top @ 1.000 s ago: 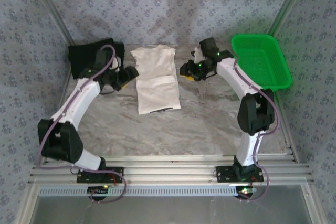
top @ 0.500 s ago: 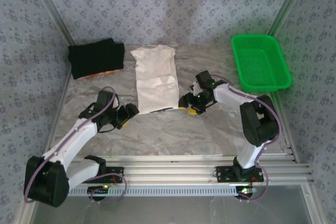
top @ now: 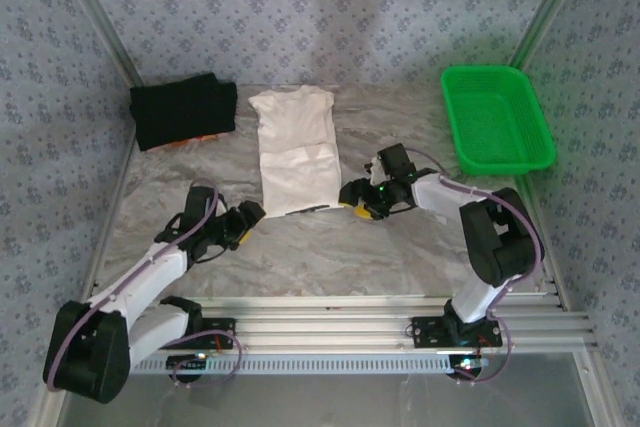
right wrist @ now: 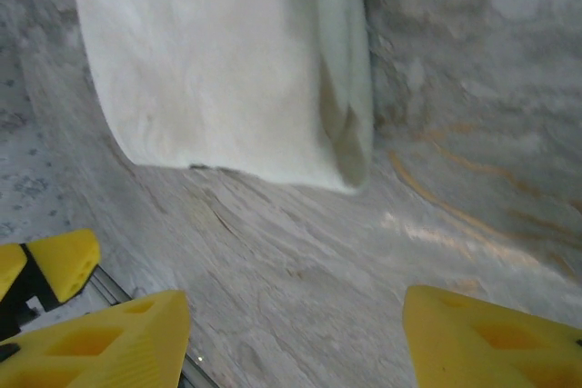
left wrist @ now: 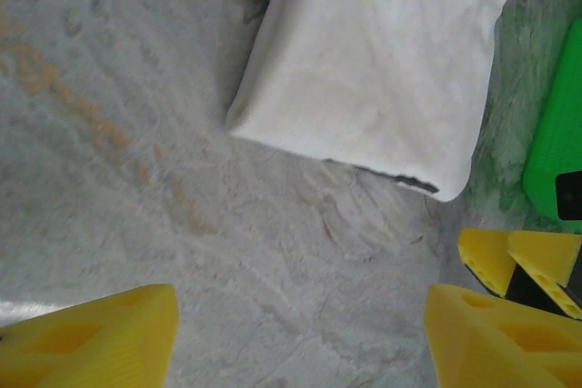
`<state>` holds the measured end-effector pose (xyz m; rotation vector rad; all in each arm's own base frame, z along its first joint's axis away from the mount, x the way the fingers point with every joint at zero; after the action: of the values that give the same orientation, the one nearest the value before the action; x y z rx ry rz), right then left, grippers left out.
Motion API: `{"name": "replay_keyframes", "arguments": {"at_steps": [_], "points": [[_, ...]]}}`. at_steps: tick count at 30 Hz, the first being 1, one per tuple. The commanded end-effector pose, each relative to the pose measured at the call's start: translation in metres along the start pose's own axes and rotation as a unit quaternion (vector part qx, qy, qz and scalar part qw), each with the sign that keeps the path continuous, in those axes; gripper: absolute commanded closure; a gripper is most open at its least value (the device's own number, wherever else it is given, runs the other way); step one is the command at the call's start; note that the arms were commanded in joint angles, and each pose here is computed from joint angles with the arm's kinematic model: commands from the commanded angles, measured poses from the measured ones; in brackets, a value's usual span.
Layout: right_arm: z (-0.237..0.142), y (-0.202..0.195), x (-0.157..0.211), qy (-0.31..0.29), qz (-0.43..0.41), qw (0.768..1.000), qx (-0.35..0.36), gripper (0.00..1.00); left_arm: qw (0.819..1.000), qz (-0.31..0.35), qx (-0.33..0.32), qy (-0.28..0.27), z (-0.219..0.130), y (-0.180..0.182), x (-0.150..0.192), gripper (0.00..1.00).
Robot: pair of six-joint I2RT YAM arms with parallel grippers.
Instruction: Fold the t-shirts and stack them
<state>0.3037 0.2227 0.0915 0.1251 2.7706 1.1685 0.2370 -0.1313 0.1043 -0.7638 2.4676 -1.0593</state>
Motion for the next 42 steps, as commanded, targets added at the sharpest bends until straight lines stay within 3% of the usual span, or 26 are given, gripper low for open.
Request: {"name": "replay_keyframes", "arguments": {"at_steps": [1,8,20,32,34,37,42], "points": [[0.007,0.007,-0.013,-0.008,0.01,1.0,-0.029,0.35,0.999,0.004,0.046,-0.01,0.007,-0.024,-0.013,0.3],[0.021,0.007,-0.022,0.002,0.016,0.999,-0.027,0.36,1.0,-0.009,0.016,0.005,0.032,-0.016,-0.021,0.32],[0.036,0.004,-0.025,0.017,0.024,0.999,-0.022,0.4,1.0,-0.023,0.019,-0.003,0.059,-0.019,-0.037,0.37],[0.049,0.005,-0.028,0.024,0.032,0.999,-0.018,0.45,0.999,-0.032,-0.015,0.022,0.075,-0.005,-0.031,0.53],[0.052,0.006,-0.027,0.025,0.033,0.999,-0.018,0.48,0.999,-0.031,-0.019,0.026,0.078,-0.005,-0.03,0.59],[0.054,0.005,-0.027,0.029,0.045,0.999,-0.008,0.58,0.999,-0.032,-0.027,0.033,0.082,-0.004,-0.028,0.76],[0.05,0.001,-0.026,0.026,0.054,0.998,-0.002,0.87,0.998,-0.022,-0.043,0.042,0.082,-0.006,-0.029,0.96]]}}
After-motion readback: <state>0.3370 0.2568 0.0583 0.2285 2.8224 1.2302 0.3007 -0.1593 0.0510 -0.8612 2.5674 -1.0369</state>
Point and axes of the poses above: each hand's point on the last joint's axis, 136 mm out from that joint toward the fingers, its own z axis out along the fingers, its own y axis along the line the jaws close on, x = y × z, the point moved 3 cm from there along -z, back along the fingers, and after that the axes turned 1 degree about -z, right-handed, at the moved point
